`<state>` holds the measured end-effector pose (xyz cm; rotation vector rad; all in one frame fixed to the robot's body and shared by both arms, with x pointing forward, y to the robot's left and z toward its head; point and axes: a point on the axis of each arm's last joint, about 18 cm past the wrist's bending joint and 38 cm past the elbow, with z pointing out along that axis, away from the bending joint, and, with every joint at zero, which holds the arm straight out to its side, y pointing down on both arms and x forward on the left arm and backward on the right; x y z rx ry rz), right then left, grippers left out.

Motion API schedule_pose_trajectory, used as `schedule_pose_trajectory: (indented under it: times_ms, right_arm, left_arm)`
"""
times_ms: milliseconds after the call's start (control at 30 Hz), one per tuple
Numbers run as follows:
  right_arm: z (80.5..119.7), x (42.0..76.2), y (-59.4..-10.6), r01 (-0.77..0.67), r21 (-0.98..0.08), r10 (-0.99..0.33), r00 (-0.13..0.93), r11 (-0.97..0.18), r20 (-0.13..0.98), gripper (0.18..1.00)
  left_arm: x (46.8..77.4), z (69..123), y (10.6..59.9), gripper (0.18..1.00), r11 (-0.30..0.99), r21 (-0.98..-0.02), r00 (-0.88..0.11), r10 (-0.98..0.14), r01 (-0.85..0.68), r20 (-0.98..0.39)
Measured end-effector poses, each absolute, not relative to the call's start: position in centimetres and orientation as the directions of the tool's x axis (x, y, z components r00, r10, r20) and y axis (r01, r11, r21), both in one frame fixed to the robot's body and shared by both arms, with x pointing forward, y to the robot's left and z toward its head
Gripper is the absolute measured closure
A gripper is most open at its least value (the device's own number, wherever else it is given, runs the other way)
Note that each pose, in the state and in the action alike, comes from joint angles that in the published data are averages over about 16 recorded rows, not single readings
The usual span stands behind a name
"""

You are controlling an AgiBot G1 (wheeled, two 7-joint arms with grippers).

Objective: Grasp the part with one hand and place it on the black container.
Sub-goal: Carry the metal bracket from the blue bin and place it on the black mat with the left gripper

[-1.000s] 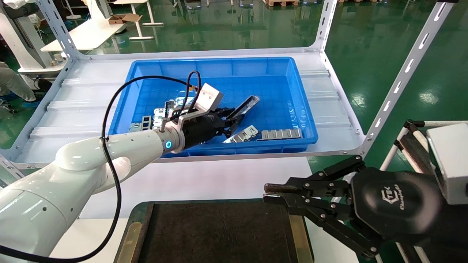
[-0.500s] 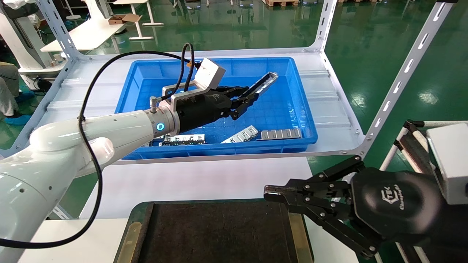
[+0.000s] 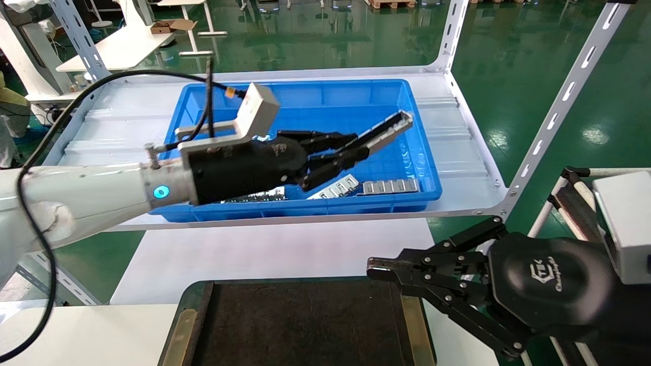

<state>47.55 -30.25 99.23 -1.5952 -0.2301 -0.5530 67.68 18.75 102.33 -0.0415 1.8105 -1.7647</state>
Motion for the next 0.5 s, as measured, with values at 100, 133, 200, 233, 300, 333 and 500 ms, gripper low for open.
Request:
schedule_pose_trajectory:
  times_ms: [100,133,200,233,300,333,500]
  right_arm:
    - [99.2,47.6,-30.2,0.465,-0.878,-0.178,0.860,-0.112,0.478,0.988]
    - [99.2,47.6,-30.2,0.465,-0.878,-0.178,0.860,-0.112,0.478,0.988]
    - [99.2,47.6,-30.2,0.465,-0.878,-0.178,0.860,-0.112,0.478,0.988]
    - [99.2,47.6,-30.2,0.465,-0.878,-0.178,0.860,-0.112,0.478,0.988]
    - [99.2,47.6,-30.2,0.465,-0.878,-0.178,0.860,-0.112,0.478,0.988]
    - [99.2,47.6,-30.2,0.465,-0.878,-0.178,0.860,-0.112,0.478,0.988]
    - [99.2,47.6,-30.2,0.465,-0.878,-0.178,0.860,-0.112,0.478,0.988]
  left_arm:
    - [66.1,101.6,19.4,0.826,0.101,-0.920,-0.842,-0.373,0.380,-0.389]
    - [65.5,101.3,19.6,0.826,0.098,-0.920,-0.849,-0.358,0.379,-0.388]
    - [64.4,100.6,19.9,0.826,0.094,-0.922,-0.862,-0.330,0.376,-0.385]
    - [63.9,100.2,20.1,0.826,0.093,-0.923,-0.867,-0.317,0.374,-0.384]
    - [62.8,99.4,20.3,0.826,0.093,-0.924,-0.876,-0.296,0.370,-0.380]
    - [62.3,99.0,20.4,0.826,0.094,-0.925,-0.880,-0.286,0.367,-0.378]
    - [59.8,96.4,20.5,0.826,0.111,-0.933,-0.897,-0.255,0.344,-0.361]
